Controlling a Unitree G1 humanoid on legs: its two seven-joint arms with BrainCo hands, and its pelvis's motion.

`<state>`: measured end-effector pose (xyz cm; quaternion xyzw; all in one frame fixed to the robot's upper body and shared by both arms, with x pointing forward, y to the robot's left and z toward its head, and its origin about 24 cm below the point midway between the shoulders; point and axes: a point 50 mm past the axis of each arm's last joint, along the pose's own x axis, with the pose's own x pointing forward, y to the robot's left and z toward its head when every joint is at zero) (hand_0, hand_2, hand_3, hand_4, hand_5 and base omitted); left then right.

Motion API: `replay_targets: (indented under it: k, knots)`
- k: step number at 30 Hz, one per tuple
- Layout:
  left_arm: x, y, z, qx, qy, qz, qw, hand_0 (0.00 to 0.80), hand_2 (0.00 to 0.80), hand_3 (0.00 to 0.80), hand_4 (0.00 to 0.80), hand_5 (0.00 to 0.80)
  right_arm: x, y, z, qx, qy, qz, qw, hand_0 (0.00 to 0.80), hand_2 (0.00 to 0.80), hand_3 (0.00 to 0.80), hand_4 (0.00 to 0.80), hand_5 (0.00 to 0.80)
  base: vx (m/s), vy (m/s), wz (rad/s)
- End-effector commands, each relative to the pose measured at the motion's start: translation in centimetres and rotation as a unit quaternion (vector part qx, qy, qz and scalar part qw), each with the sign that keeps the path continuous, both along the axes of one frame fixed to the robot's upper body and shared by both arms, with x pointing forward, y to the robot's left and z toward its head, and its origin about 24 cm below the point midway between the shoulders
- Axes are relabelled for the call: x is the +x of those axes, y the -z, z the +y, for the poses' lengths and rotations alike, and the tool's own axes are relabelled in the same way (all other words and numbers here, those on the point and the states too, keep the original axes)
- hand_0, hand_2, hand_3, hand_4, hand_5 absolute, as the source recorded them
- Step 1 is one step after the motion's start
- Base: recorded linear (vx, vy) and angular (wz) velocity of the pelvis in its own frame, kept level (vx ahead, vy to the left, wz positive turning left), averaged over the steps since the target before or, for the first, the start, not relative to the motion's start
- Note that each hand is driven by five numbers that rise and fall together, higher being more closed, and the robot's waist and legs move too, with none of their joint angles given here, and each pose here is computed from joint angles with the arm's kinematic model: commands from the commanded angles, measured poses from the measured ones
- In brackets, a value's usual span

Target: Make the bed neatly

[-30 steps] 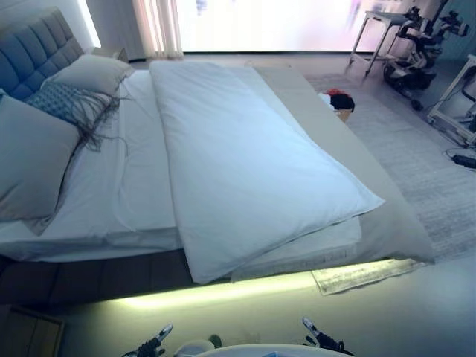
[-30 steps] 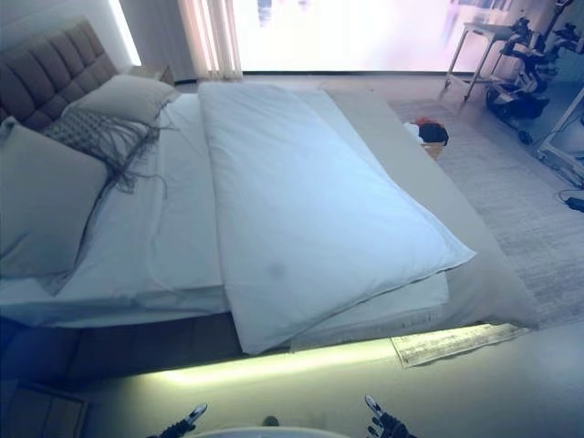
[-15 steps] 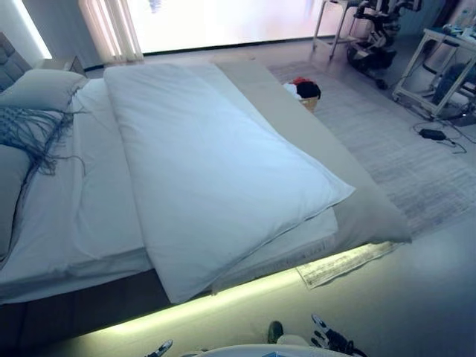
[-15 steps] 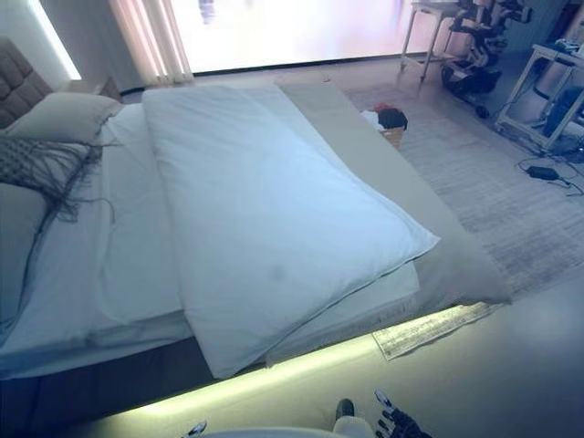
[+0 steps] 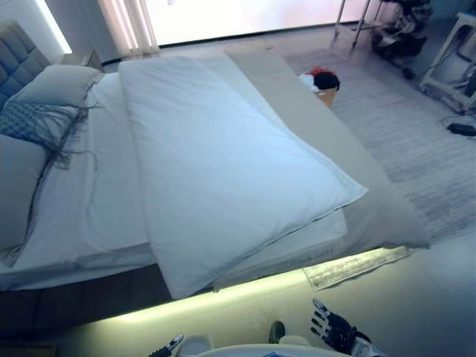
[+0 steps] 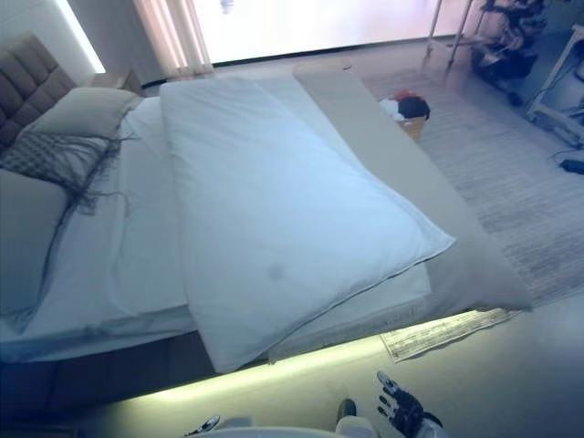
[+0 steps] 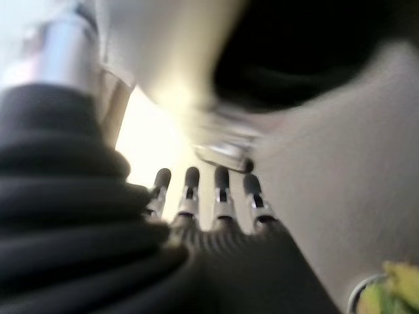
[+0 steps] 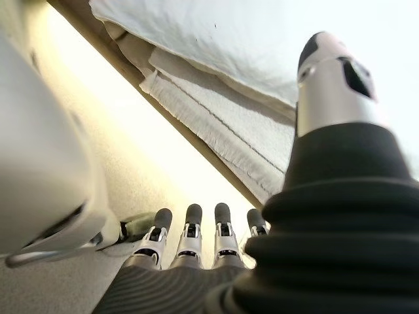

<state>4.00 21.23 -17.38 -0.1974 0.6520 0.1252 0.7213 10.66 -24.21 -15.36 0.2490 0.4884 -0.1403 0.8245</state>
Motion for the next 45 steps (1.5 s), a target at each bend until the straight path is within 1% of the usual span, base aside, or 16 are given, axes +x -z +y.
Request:
replay_targets:
  k: [1, 4, 8, 11, 17, 23, 27, 33, 41, 45]
  knots:
    - [0.0, 0.1, -0.6, -0.004, 0.052, 0.005, 0.999, 0.0, 0.0, 0.0, 0.0, 0.0, 5.2, -1.9, -0.4, 0.014, 0.05, -0.085, 0.995, 0.0, 0.0, 0.0, 0.0, 0.0, -0.097, 0.311, -0.2]
    - [1.4, -0.1, -0.4, 0.0, 0.07, -0.02, 0.997, 0.0, 0.0, 0.0, 0.0, 0.0, 7.6, -3.0, -0.7, 0.016, 0.074, -0.126, 0.989, 0.0, 0.0, 0.0, 0.0, 0.0, -0.129, 0.231, -0.01]
    - [6.0, -1.1, 0.6, 0.014, 0.058, -0.074, 0.995, 0.0, 0.0, 0.0, 0.0, 0.0, 11.1, -5.0, -0.9, 0.013, 0.089, -0.17, 0.981, 0.0, 0.0, 0.0, 0.0, 0.0, -0.204, 0.082, 0.4]
    - [8.5, -1.9, 1.5, 0.031, 0.052, -0.1, 0.993, 0.0, 0.0, 0.0, 0.0, 0.0, 13.8, -6.6, -0.5, 0.024, 0.091, -0.199, 0.975, 0.0, 0.0, 0.0, 0.0, 0.0, -0.154, -0.016, 0.37]
    - [11.2, -2.9, 1.9, 0.037, 0.052, -0.134, 0.989, 0.0, 0.0, 0.0, 0.0, 0.0, 16.9, -9.1, -0.8, 0.026, 0.096, -0.231, 0.968, 0.0, 0.0, 0.0, 0.0, 0.0, -0.083, -0.026, 0.0]
    - [12.8, -3.6, 1.7, 0.035, 0.056, -0.147, 0.987, 0.0, 0.0, 0.0, 0.0, 0.0, 19.4, -12.1, -2.6, 0.008, 0.112, -0.258, 0.96, 0.0, 0.0, 0.0, 0.0, 0.0, -0.043, -0.018, 0.02]
    - [14.3, -4.2, 1.4, 0.033, 0.053, -0.171, 0.983, 0.0, 0.0, 0.0, 0.0, 0.0, 20.8, -14.2, -3.9, -0.003, 0.132, -0.267, 0.955, 0.0, 0.0, 0.0, 0.0, 0.0, -0.032, -0.05, 0.1]
    - [16.1, -5.0, 1.0, 0.035, 0.052, -0.197, 0.978, 0.0, 0.0, 0.0, 0.0, 0.0, 22.4, -16.6, -4.7, -0.007, 0.155, -0.276, 0.948, 0.0, 0.0, 0.0, 0.0, 0.0, 0.004, -0.044, 0.11]
    - [16.3, -5.0, 0.5, 0.03, 0.039, -0.204, 0.978, 0.0, 0.0, 0.0, 0.0, 0.0, 23.8, -19.7, -5.8, -0.015, 0.148, -0.32, 0.936, 0.0, 0.0, 0.0, 0.0, 0.0, 0.004, 0.001, 0.02]
    - [16.0, -4.9, 0.5, 0.028, 0.038, -0.208, 0.977, 0.0, 0.0, 0.0, 0.0, 0.0, 24.8, -22.3, -6.7, -0.023, 0.144, -0.353, 0.924, 0.0, 0.0, 0.0, 0.0, 0.0, 0.016, -0.004, 0.04]
